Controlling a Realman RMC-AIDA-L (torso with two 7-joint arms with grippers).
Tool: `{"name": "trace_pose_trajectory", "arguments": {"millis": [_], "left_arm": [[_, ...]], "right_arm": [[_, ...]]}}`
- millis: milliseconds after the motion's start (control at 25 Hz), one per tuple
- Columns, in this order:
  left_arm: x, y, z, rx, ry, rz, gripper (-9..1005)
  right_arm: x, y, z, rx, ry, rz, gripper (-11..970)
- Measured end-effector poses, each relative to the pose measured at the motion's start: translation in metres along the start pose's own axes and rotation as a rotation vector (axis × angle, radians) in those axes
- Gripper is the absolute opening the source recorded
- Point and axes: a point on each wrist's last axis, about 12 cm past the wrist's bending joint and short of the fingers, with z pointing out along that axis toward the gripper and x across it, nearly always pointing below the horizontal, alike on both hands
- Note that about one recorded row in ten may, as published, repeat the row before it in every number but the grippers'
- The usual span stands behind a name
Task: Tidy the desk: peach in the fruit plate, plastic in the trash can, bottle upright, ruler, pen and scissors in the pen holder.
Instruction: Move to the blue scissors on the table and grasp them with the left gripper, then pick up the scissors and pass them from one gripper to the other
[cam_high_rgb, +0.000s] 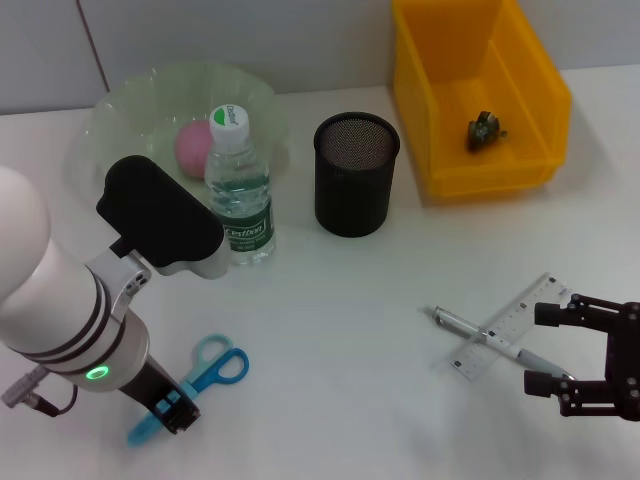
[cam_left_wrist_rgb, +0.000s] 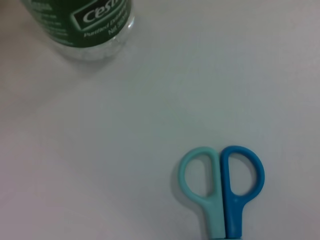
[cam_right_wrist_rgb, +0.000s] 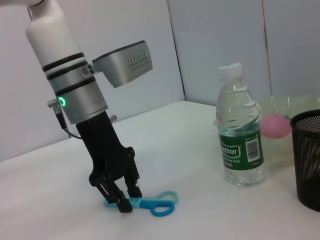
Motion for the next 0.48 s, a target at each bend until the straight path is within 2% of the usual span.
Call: {"name": "trace_pose_trajectory", "arguments": {"millis": [280,480], "left_arm": [[-0.0016,-0.0003,-0.0001,-0.011,-0.010,0.008,346],[-0.0030,-0.0004,-0.0003,-0.016,-0.013,0.015,237]], "right_arm": [[0.0000,-0.0001,-0.0004,0.002,-0.001,0.000,848],[0.0002,0.0000,-0.0008,0.004,-0.002,0.001,848]]}}
